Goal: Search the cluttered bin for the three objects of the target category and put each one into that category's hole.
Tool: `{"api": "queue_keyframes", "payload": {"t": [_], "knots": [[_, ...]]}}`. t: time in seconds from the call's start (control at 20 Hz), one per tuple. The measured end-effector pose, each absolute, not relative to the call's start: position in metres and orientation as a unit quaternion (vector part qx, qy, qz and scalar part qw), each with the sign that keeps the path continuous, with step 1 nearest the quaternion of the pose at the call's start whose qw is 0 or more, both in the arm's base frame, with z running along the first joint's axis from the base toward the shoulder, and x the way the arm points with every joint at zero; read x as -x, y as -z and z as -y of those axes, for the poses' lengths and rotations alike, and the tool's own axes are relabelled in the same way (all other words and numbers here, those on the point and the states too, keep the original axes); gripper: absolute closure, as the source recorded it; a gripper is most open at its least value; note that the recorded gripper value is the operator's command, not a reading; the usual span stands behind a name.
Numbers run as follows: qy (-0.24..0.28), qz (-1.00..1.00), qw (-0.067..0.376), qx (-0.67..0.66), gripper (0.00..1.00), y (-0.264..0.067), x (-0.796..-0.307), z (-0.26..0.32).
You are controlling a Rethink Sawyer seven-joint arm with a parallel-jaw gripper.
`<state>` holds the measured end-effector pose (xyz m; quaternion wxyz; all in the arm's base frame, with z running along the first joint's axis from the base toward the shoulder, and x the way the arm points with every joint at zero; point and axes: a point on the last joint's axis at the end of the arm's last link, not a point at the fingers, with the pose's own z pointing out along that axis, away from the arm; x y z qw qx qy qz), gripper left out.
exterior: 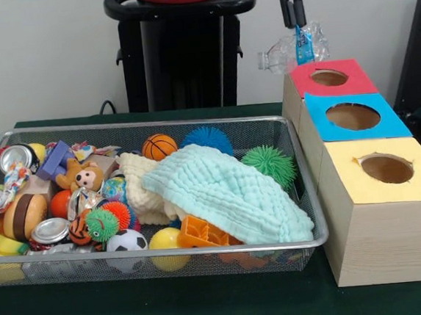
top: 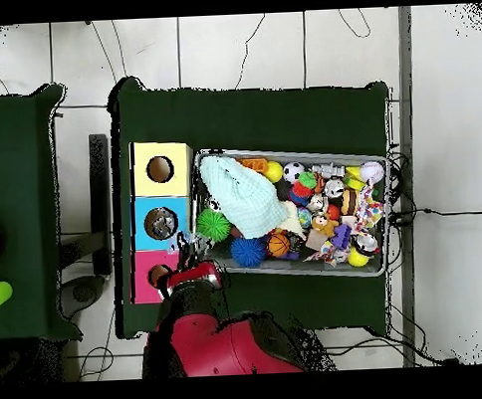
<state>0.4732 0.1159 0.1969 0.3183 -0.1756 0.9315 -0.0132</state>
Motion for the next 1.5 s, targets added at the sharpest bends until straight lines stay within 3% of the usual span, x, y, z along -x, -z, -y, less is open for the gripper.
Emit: {"api": "queue_keyframes", "payload": {"t": [0.55, 1.15, 1.5], "knots": [[0.007, -0.932, 0.321, 0.171, 1.00, -0.197, -0.482, -0.112], [-0.003, -0.938, 0.278, 0.207, 1.00, -0.161, -0.457, -0.154], [-0.001, -0.940, 0.270, 0.209, 1.00, -0.157, -0.446, -0.173]]}}
